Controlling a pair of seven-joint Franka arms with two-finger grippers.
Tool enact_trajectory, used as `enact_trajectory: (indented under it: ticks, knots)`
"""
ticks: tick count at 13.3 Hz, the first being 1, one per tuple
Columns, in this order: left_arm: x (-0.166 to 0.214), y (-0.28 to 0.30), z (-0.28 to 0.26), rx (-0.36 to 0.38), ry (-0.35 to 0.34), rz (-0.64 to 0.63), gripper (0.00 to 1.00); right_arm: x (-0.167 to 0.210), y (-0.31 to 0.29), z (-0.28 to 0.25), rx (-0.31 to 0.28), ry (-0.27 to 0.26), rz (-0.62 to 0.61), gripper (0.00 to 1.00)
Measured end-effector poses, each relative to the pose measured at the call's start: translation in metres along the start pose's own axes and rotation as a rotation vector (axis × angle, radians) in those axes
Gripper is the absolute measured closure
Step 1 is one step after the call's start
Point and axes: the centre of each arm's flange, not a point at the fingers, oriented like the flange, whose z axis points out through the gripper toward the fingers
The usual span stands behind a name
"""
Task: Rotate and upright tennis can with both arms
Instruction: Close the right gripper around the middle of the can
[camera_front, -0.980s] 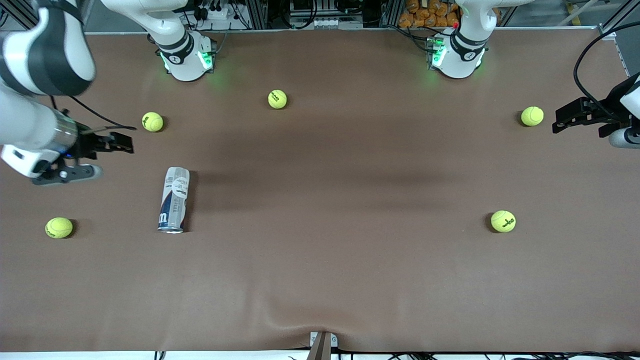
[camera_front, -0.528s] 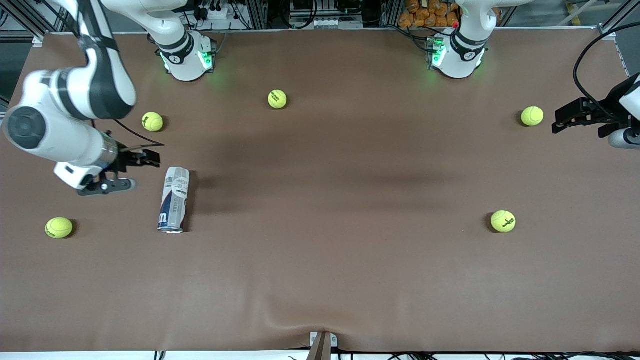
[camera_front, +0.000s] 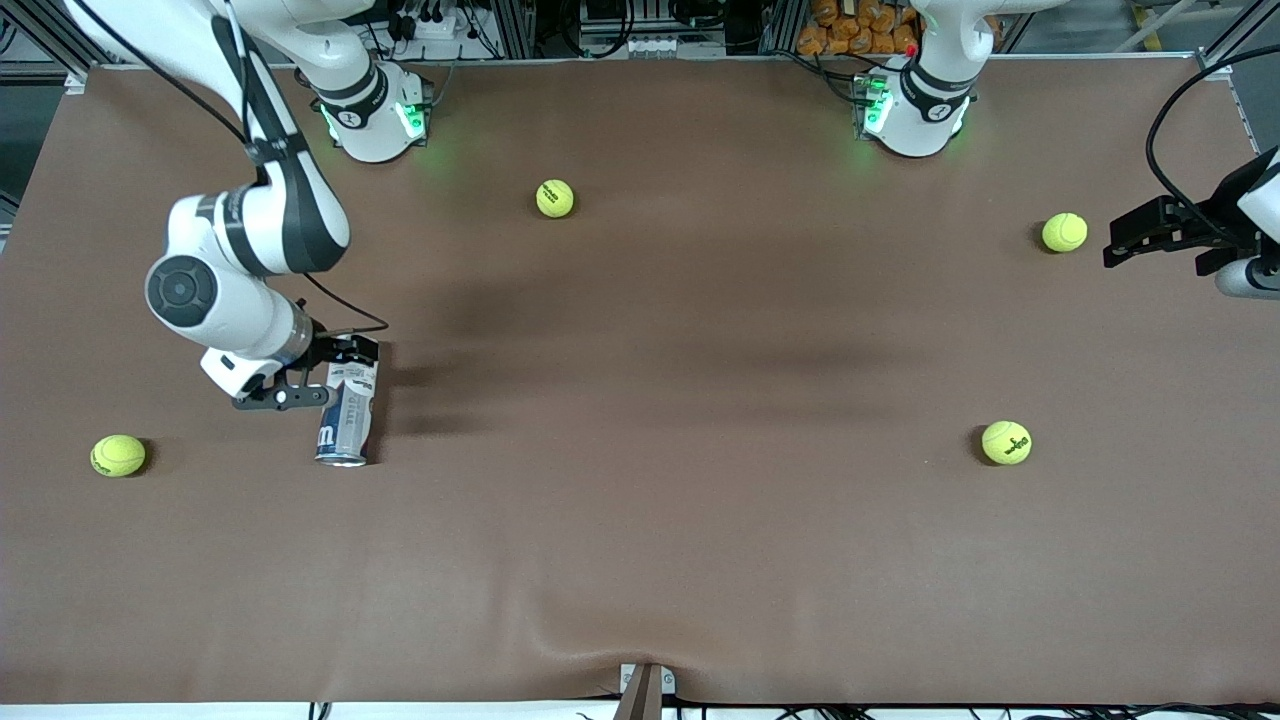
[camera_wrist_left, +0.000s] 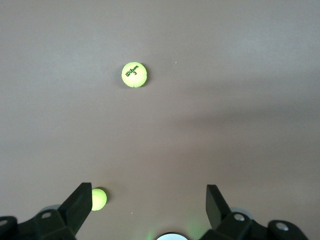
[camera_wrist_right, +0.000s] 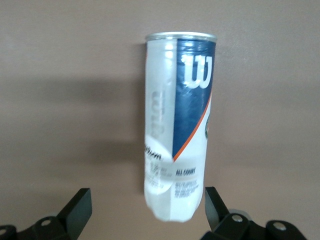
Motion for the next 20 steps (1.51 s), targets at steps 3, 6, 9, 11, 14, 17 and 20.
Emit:
enact_trajectory:
  ticks: [3,6,9,11,14,17,20]
  knots:
    - [0.0,0.0,0.001,0.0,-0.001,0.0,0.0,0.005,0.025,0.018,-0.021,-0.005,0.026,0.0]
    - [0.001,0.0,0.001,0.0,-0.003,0.0,0.0,0.01,0.037,0.03,-0.021,0.013,0.043,0.0]
    - [0.001,0.0,0.002,-0.001,-0.004,0.0,0.0,0.015,0.031,0.044,-0.029,0.009,0.026,0.0]
    - [0.001,0.0,0.003,-0.001,-0.005,0.0,0.0,0.017,0.033,0.05,-0.031,0.012,0.027,0.0]
    - [0.001,0.0,0.003,-0.001,-0.006,0.0,0.0,0.018,0.034,0.061,-0.032,-0.001,0.028,0.0]
    - [0.001,0.0,0.004,-0.002,-0.007,0.0,0.0,0.018,0.029,0.073,-0.032,-0.013,0.02,0.0]
    - [0.001,0.0,0.004,-0.002,-0.007,0.0,0.0,0.017,0.028,0.083,-0.033,-0.029,0.018,0.0]
